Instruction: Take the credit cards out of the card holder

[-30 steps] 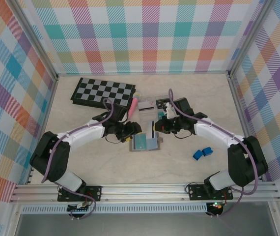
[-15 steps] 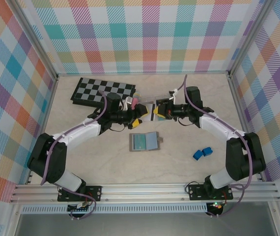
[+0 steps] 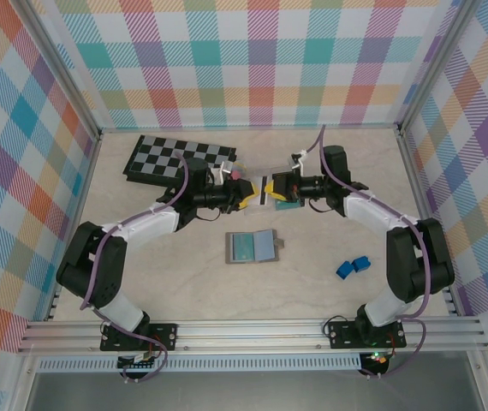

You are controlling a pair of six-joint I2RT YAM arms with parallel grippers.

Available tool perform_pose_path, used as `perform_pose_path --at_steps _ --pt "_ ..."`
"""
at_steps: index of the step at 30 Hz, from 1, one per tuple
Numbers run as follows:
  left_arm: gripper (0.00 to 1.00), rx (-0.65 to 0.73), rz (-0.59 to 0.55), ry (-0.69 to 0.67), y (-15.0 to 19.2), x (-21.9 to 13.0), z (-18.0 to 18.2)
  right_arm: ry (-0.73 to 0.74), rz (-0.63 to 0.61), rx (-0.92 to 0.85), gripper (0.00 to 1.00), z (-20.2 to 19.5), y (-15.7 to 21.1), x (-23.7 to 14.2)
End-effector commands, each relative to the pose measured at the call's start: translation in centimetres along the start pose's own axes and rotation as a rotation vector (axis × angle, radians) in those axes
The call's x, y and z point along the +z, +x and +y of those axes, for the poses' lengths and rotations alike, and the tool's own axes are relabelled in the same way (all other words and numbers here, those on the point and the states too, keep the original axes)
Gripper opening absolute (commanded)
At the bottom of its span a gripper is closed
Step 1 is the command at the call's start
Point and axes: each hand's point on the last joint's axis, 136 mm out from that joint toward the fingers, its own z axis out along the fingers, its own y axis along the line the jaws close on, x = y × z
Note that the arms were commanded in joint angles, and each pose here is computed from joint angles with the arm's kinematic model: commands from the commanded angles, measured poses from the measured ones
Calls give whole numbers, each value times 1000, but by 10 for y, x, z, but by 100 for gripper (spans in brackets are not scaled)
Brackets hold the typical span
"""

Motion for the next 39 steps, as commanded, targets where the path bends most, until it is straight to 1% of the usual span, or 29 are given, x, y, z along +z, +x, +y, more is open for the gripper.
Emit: perform_pose_path --at_steps 1,3,4,5,6,7,9,11,12,14,16,19,20,22,25,27,29,30,32,34,37,39 --pt "16 41 -18 38 -12 -1 -10 -47 1 -59 2 12 -7 -2" --pt "10 43 -23 26 -14 -1 -5 -22 -1 -54 6 7 -8 -4" --pt "6 50 -23 12 -14 -2 -2 -2 -4 -48 13 3 -9 -5" --pt "2 68 -24 -2 -15 -2 0 21 -9 -39 23 -1 -9 -8" --pt "0 85 -25 -34 -14 -3 4 50 -16 -39 36 -5 -10 -11" --pt "0 114 -29 -78 -14 -5 9 82 -29 -48 47 -9 -11 -15" --pt "0 182 -45 -198 -15 -13 21 159 -69 -54 63 -20 -13 -28" --pt "0 281 -54 -330 -17 -17 33 213 -111 -59 72 -29 -19 -42" --pt "0 308 -43 -390 -17 -18 39 243 -132 -56 77 -34 -22 -51" --pt "0 345 10 -465 -15 -19 47 299 -164 -65 83 -43 -27 -64" --pt "0 397 25 -528 -19 -18 50 363 -191 -82 89 -52 -33 -75" --pt "0 545 40 -586 -27 -17 47 437 -227 -96 98 -62 -36 -89" --pt "0 607 42 -596 -29 -16 43 448 -238 -107 100 -63 -37 -92" --pt "0 757 51 -618 -34 -14 34 478 -266 -117 100 -67 -38 -100" --pt "0 872 81 -689 -46 -15 30 543 -299 -102 100 -76 -41 -113" --pt "0 943 97 -720 -54 -14 28 541 -307 -96 100 -78 -41 -116" --pt "0 1097 156 -659 -48 -4 23 537 -313 -100 100 -79 -41 -117" --pt "0 1157 160 -649 -48 -2 21 537 -314 -100 100 -79 -41 -117" --pt "0 1245 167 -660 -53 0 16 543 -313 -95 100 -82 -41 -117" --pt "0 1320 205 -673 -57 1 14 551 -312 -86 100 -85 -40 -117" --pt "0 1463 242 -655 -62 6 10 571 -316 -66 100 -89 -41 -119" --pt "0 1540 307 -651 -60 9 15 584 -314 -60 100 -91 -41 -120"
